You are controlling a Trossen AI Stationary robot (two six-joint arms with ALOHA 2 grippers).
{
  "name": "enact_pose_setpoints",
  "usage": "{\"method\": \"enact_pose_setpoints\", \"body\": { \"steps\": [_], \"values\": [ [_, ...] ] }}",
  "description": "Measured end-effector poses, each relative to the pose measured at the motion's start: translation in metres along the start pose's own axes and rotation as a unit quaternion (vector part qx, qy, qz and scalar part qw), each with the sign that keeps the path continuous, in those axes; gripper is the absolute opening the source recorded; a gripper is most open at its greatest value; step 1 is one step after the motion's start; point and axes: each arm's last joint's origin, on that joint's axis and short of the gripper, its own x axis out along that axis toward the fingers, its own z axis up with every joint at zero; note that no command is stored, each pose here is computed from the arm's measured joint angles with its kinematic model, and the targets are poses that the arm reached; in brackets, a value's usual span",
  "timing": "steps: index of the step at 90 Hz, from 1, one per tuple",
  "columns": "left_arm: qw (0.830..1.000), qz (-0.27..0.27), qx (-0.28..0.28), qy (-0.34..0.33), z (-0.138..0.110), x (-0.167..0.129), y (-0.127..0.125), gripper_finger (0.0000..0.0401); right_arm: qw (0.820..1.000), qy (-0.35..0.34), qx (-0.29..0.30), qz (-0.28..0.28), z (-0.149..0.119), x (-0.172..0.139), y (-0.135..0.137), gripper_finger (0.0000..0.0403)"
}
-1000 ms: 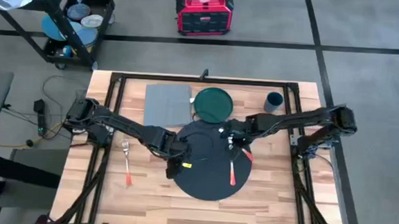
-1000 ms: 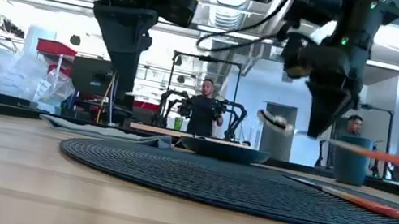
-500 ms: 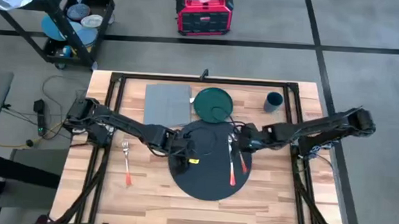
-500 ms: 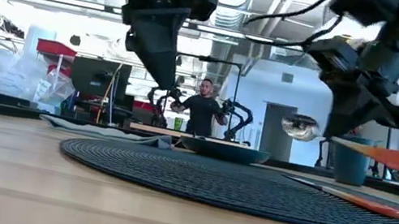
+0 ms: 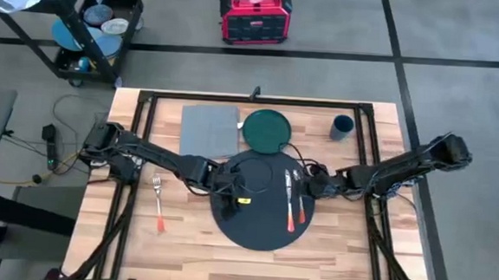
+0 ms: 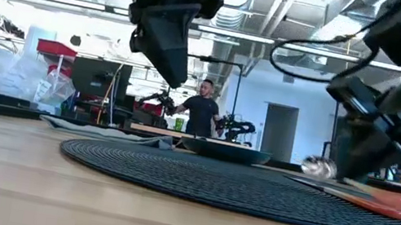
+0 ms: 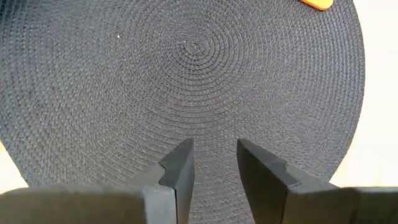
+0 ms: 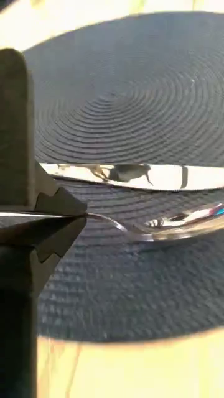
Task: Set table place
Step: Put the orange spoon on the blue placemat to the right of the orange table knife
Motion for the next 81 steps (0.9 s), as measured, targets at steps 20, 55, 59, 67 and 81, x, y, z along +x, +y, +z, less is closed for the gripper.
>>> {"method": "enact_pose_setpoints", "body": {
  "steps": [20,55,59,67,81],
  "values": [
    [1.000,-0.004,0.000,0.002,0.000,0.000,0.000,0.0105,1.000,-0.009,0.010,0.000,0.000,0.001,-0.006,0.0000],
    [1.000,-0.005,0.001,0.002,0.000,0.000,0.000,0.0105,1.000,-0.012,-0.004,-0.001,-0.006,0.000,-0.007,0.0001],
    [1.000,-0.005,0.001,0.002,0.000,0.000,0.000,0.0105,1.000,-0.012,-0.005,-0.001,-0.007,0.000,-0.007,0.0003],
    [1.000,-0.005,0.001,0.002,0.000,0.000,0.000,0.0105,1.000,-0.009,-0.006,-0.001,-0.008,0.000,-0.007,0.0015],
    [1.000,-0.005,0.002,0.002,0.000,0.000,0.000,0.0105,1.000,-0.017,-0.001,0.005,-0.011,-0.001,-0.006,0.0049]
  ]
}}
